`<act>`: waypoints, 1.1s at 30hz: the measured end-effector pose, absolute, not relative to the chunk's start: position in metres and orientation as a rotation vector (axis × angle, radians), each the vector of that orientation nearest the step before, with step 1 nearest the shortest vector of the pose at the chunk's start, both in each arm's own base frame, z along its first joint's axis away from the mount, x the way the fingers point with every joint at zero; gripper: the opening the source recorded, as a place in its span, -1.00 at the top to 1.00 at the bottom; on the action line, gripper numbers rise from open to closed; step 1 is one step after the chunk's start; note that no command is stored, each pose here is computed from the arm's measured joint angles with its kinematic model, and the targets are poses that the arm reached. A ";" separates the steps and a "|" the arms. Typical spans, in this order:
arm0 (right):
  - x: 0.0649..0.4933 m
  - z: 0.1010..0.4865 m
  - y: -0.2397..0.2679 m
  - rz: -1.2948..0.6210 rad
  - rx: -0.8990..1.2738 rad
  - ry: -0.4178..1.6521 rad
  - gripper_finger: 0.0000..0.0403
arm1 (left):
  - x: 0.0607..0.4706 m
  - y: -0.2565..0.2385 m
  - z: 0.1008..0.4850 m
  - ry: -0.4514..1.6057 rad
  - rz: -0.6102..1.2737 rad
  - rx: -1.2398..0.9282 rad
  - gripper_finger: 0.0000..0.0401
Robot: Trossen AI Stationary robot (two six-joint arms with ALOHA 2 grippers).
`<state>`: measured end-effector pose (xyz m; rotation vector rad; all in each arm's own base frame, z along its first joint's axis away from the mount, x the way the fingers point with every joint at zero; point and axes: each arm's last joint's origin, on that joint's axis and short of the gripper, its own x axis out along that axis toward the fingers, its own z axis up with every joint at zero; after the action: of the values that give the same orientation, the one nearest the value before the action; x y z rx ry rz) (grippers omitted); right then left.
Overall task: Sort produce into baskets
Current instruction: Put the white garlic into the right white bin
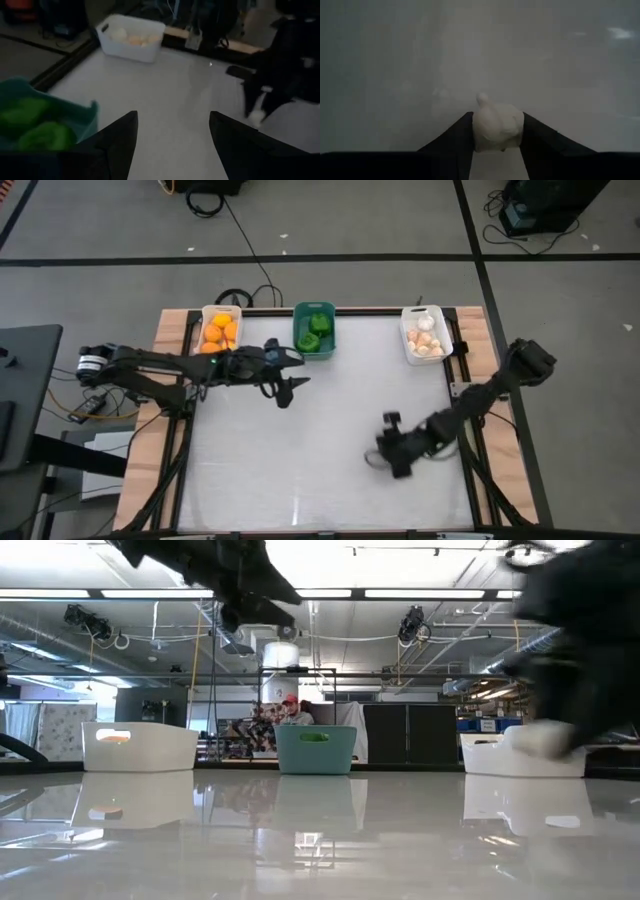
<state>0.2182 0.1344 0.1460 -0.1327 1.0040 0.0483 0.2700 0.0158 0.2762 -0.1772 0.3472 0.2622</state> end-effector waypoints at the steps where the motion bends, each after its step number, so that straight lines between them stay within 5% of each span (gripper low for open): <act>1: 0.224 0.149 0.124 -0.007 -0.127 0.976 0.27 | 0.266 0.017 0.280 0.347 0.266 -0.178 -0.26; 10: 0.272 0.185 0.011 -0.592 0.098 0.575 0.27 | 0.228 0.018 0.292 0.460 0.308 -0.026 -0.26; 14: 0.269 0.185 -0.033 -0.791 0.185 0.550 0.26 | 0.216 0.021 0.290 0.532 0.304 0.023 -0.26; 20: 0.250 0.185 -0.080 -0.989 0.295 0.577 0.26 | 0.213 0.021 0.279 0.505 0.153 -0.009 -0.26; 33: 0.169 0.213 -0.131 -1.361 0.534 0.614 0.26 | 0.213 0.032 0.238 0.325 0.136 -0.036 -0.26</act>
<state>0.1688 -0.1306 0.2126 0.5338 0.6139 -1.3605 0.2125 0.0316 0.2381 -0.0357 0.3253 0.1361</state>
